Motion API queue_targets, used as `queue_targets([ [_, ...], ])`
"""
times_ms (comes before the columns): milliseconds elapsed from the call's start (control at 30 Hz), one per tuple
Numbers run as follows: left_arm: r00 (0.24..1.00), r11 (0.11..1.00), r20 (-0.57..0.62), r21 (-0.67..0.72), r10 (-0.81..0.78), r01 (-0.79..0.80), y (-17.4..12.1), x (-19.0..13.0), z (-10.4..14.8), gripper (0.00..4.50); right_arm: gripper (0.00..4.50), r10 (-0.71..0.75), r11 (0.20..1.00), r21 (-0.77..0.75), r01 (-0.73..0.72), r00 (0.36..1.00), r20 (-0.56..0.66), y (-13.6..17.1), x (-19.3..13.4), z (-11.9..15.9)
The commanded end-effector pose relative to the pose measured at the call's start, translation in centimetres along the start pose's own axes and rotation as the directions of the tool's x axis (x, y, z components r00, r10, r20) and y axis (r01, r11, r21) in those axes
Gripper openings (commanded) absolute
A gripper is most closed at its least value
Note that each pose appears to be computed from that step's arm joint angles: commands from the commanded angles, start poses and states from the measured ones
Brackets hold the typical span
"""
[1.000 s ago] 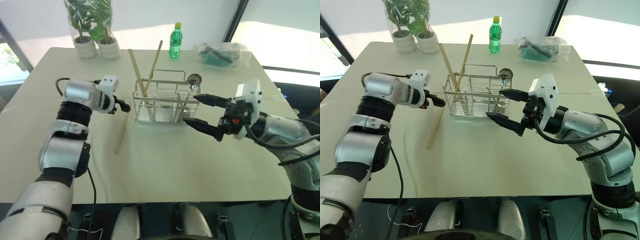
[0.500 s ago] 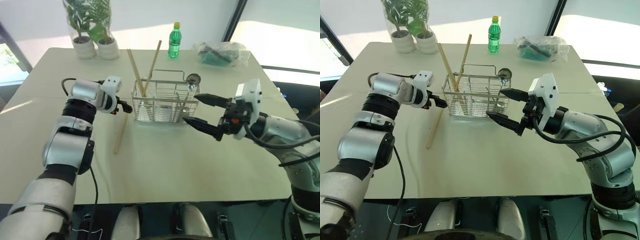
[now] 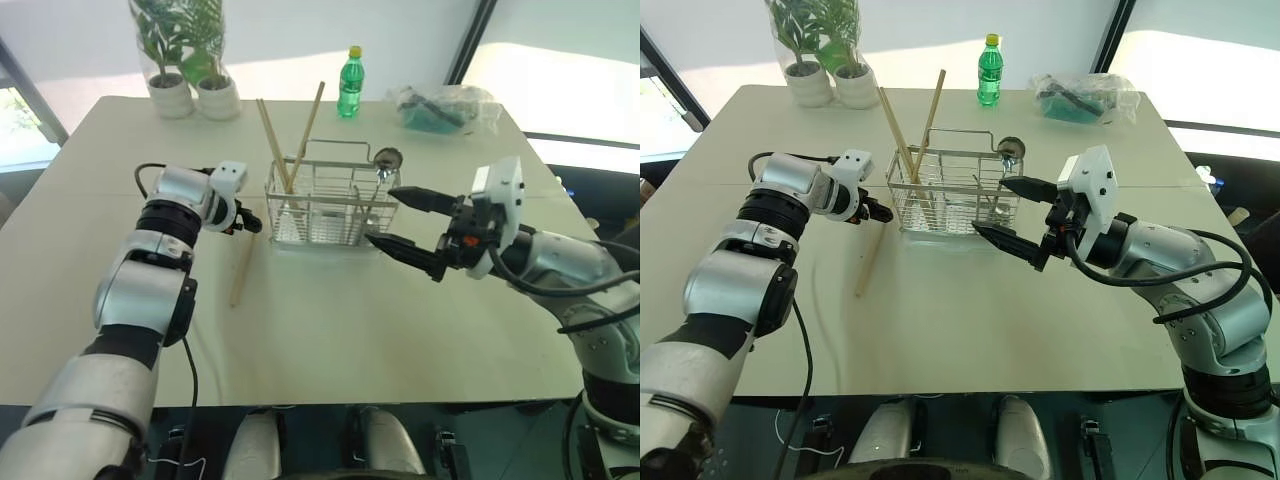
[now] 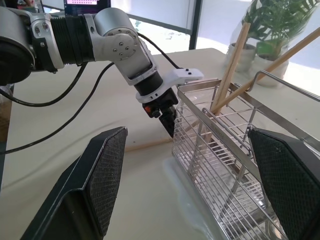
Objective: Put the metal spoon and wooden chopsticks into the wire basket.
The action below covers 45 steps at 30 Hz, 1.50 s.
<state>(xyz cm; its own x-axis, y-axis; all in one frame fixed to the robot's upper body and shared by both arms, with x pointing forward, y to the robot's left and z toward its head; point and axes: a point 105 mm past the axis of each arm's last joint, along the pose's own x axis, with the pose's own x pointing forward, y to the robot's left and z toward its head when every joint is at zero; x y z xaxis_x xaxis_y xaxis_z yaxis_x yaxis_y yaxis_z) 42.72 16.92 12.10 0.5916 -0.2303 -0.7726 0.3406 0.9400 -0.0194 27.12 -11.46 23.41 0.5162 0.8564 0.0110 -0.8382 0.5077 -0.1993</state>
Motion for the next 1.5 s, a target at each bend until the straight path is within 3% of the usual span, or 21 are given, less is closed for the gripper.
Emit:
queue_targets([
  [33, 0.999, 0.998, -0.023, -0.028, -0.049, 0.048, -0.8, 0.5, -0.6, 1.42, 4.03, 0.001, 0.999, -0.035, 0.001, 0.999, 0.043, 0.3, -0.2, 1.2],
  [100, 0.999, 0.999, -0.024, -0.033, -0.044, 0.043, -0.6, 0.4, -0.6, 0.35, 4.03, -0.001, 0.999, -0.035, 0.002, 0.999, 0.044, 0.3, -0.2, 1.2],
  [133, 0.999, 0.998, -0.026, -0.044, -0.038, 0.036, -0.4, 0.4, -0.7, 0.04, 4.03, -0.002, 0.999, -0.035, 0.003, 0.999, 0.044, 0.2, -0.2, 1.2],
  [400, 0.997, 0.989, 0.013, -0.128, 0.072, -0.070, 2.4, -0.7, -0.7, 0.04, 4.03, 0.007, 0.999, -0.033, -0.006, 0.999, 0.031, 0.0, -0.4, 1.0],
  [567, 0.932, 0.949, 0.292, -0.289, 0.215, -0.128, 6.4, -3.6, 2.6, 0.04, 4.03, 0.014, 0.999, -0.035, -0.014, 1.000, 0.006, -0.2, -0.9, 0.9],
  [633, 0.823, 0.919, 0.489, -0.381, 0.290, -0.098, 8.4, -6.6, 5.0, 0.04, 4.03, 0.014, 0.999, -0.036, -0.014, 1.000, -0.001, -0.3, -1.0, 1.0],
  [800, 0.534, 0.853, 0.727, -0.521, 0.431, 0.020, 11.4, -14.1, 8.2, 0.04, 4.03, 0.013, 0.999, -0.032, -0.013, 1.000, -0.015, -0.5, -1.2, 0.9],
  [867, 0.391, 0.881, 0.829, -0.465, 0.399, 0.088, 10.7, -17.6, 10.0, 0.04, 4.03, 0.014, 0.999, -0.029, -0.015, 1.000, -0.015, -0.4, -1.1, 0.9],
  [967, 0.163, 0.956, 0.963, -0.240, 0.213, 0.170, 6.3, -23.1, 13.3, 0.04, 4.03, 0.018, 1.000, -0.022, -0.019, 1.000, -0.015, -0.3, -1.0, 0.8],
  [1067, 0.065, 0.981, 0.996, -0.075, 0.064, 0.179, 2.3, -25.4, 14.8, 0.04, 4.03, 0.022, 1.000, -0.021, -0.022, 1.000, -0.013, -0.1, -0.9, 0.8],
  [1267, 0.036, 0.968, 0.985, 0.158, -0.168, 0.194, -4.1, -25.6, 16.0, 0.04, 4.03, 0.017, 1.000, -0.020, -0.017, 1.000, -0.013, -0.1, -0.9, 0.8],
  [1500, 0.143, 0.940, 0.945, 0.262, -0.296, 0.217, -7.7, -20.7, 14.8, 0.04, 4.03, -0.008, 1.000, -0.025, 0.008, 1.000, -0.005, 0.0, -1.0, 0.8],
])
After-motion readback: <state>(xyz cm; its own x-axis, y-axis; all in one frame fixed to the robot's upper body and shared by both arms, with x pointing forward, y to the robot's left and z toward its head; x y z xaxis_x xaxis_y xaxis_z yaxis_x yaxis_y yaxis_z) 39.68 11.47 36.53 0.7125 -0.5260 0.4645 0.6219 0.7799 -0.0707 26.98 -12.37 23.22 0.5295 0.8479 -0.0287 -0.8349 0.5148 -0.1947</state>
